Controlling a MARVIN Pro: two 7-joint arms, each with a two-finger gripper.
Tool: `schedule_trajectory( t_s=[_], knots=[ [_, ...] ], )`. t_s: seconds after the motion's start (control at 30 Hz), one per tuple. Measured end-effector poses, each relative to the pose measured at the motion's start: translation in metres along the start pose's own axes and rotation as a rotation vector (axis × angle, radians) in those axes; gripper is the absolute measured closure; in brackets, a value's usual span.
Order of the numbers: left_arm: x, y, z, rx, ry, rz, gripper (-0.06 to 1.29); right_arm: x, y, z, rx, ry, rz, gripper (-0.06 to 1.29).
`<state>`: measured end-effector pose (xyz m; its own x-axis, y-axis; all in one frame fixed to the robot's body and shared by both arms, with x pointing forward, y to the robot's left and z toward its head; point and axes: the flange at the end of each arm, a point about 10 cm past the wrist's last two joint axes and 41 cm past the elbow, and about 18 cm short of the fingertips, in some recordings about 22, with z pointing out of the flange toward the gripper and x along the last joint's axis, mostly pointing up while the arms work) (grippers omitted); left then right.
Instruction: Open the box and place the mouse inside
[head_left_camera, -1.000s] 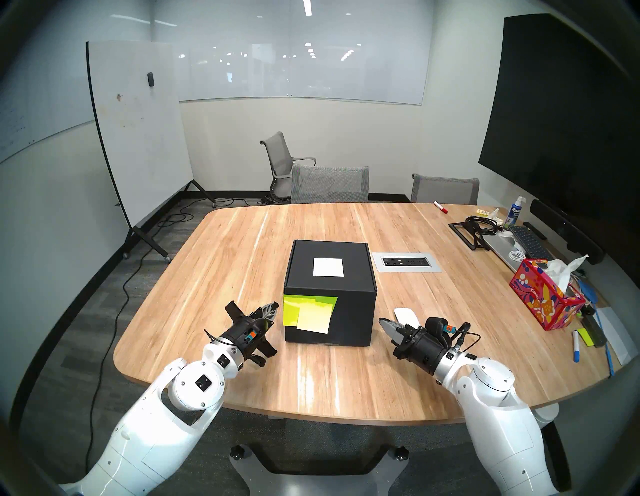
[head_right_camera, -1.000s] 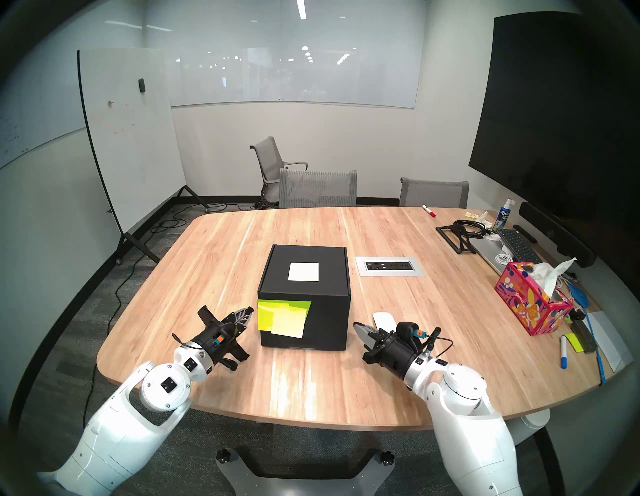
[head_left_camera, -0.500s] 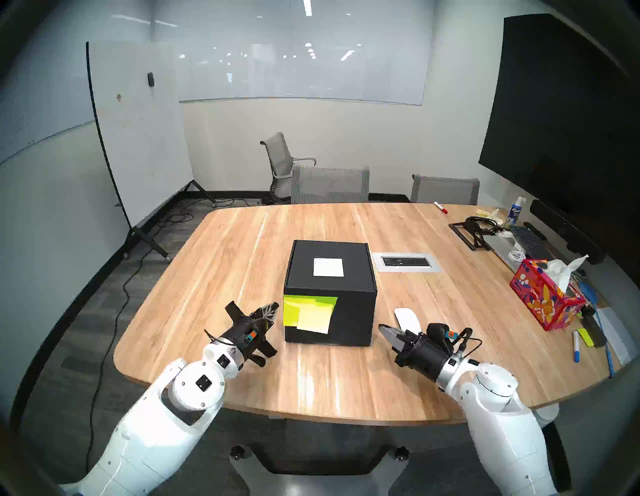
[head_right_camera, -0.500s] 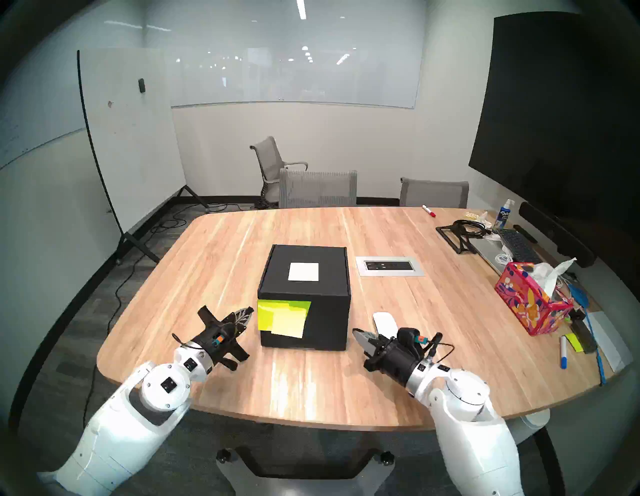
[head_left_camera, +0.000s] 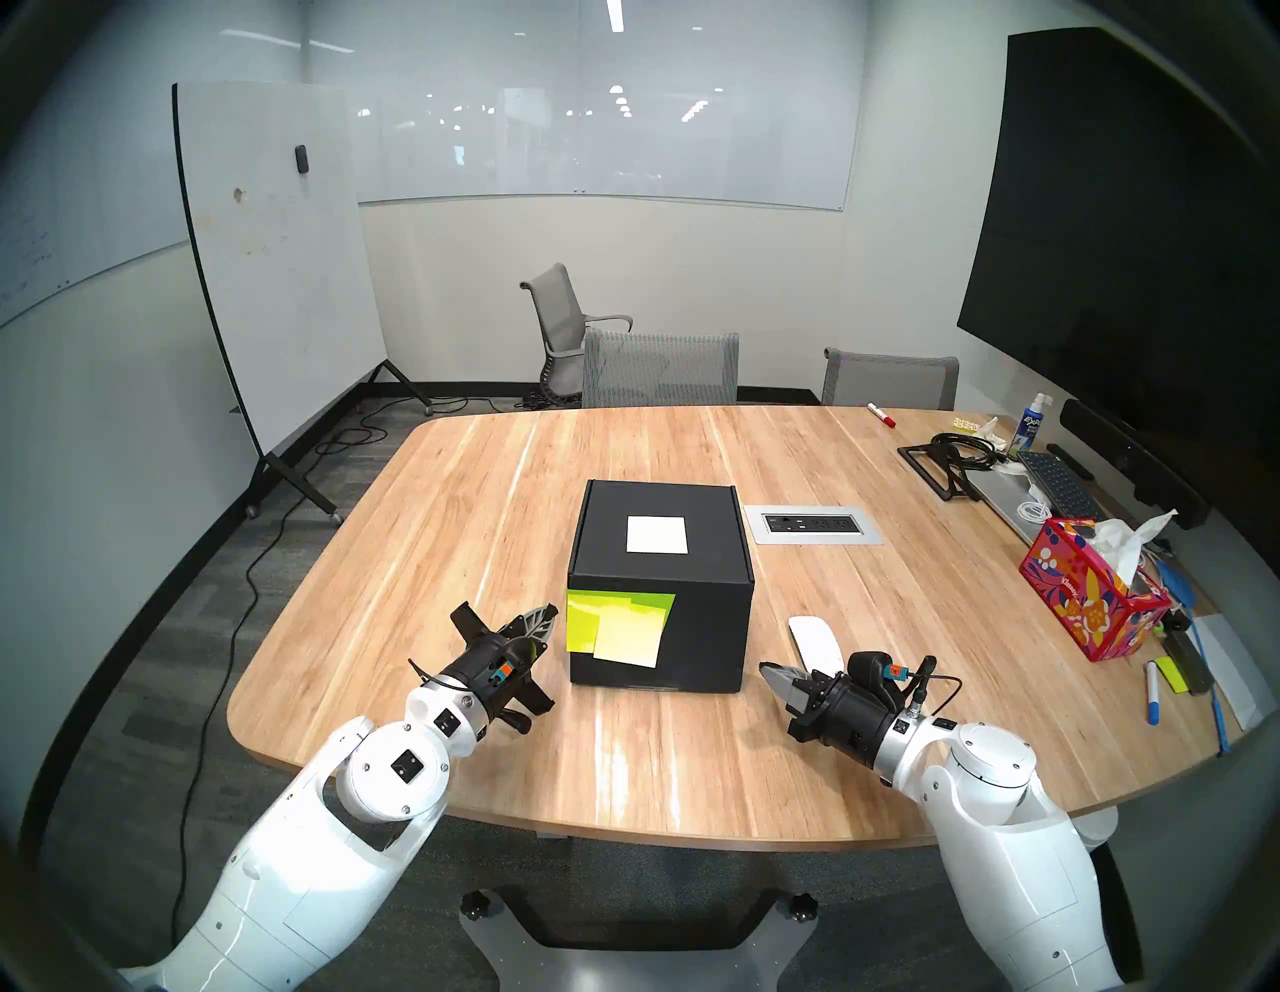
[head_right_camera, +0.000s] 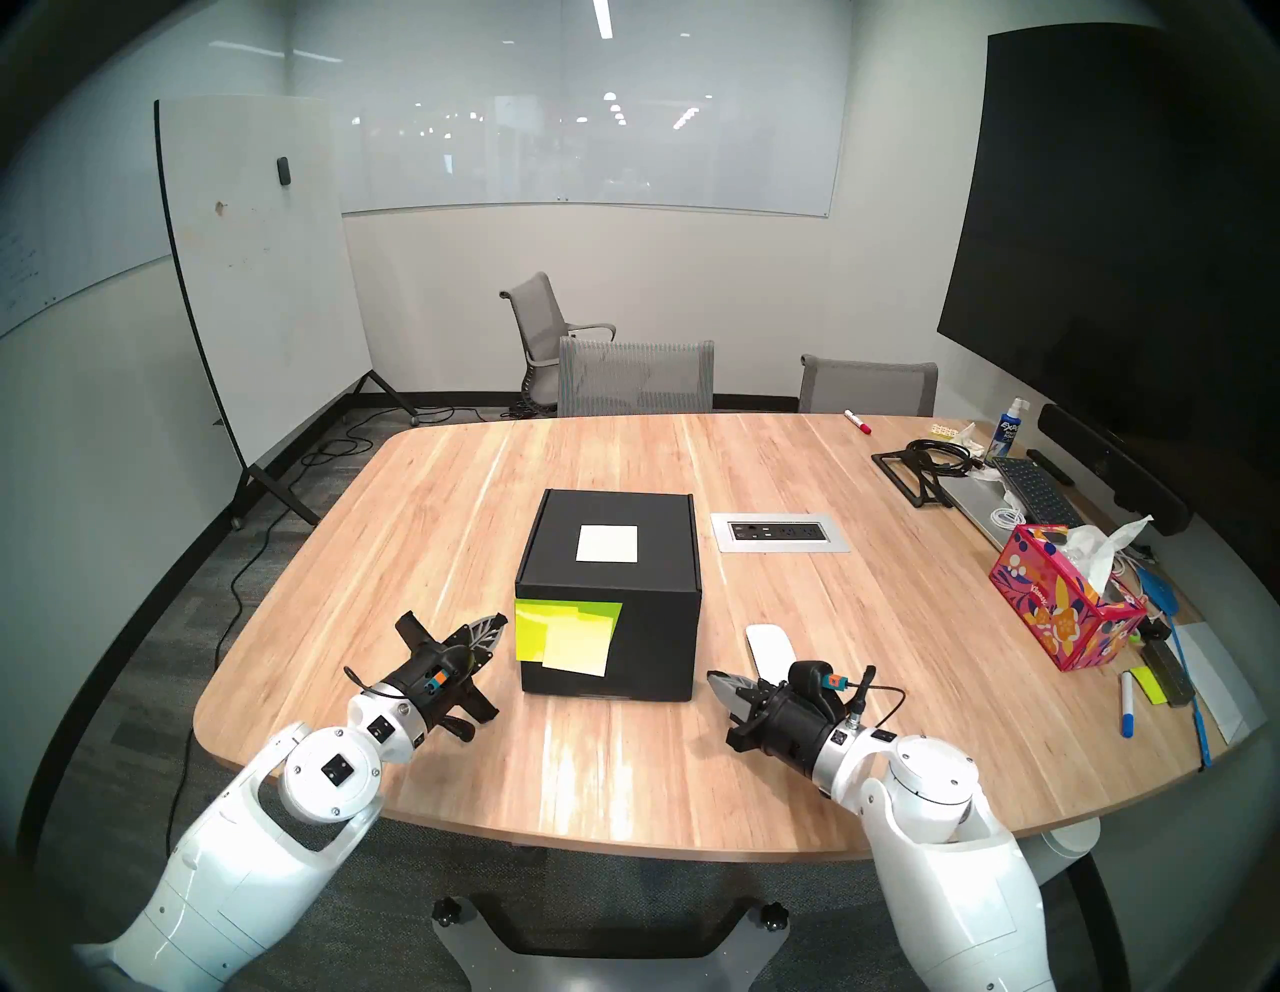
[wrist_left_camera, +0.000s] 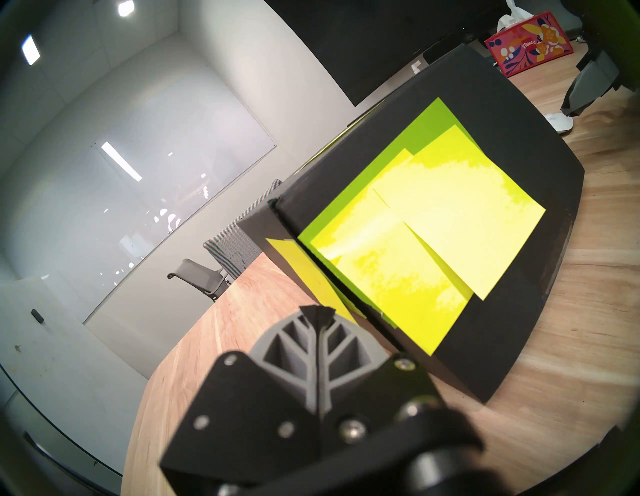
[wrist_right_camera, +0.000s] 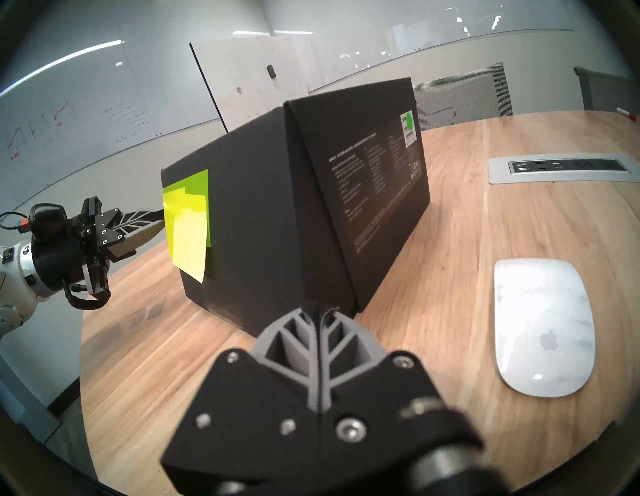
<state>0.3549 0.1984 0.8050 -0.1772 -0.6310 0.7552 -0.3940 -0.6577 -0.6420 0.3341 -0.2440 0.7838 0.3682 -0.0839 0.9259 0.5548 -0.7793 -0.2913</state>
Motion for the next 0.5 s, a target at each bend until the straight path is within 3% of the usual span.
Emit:
schedule_trajectory(
  t_s=[0.5],
  knots=[
    [0.0, 0.0, 0.0, 0.0, 0.0, 0.0, 1.25, 0.0017, 0.0097, -0.0029, 0.011, -0.006, 0.001, 1.25]
  ],
)
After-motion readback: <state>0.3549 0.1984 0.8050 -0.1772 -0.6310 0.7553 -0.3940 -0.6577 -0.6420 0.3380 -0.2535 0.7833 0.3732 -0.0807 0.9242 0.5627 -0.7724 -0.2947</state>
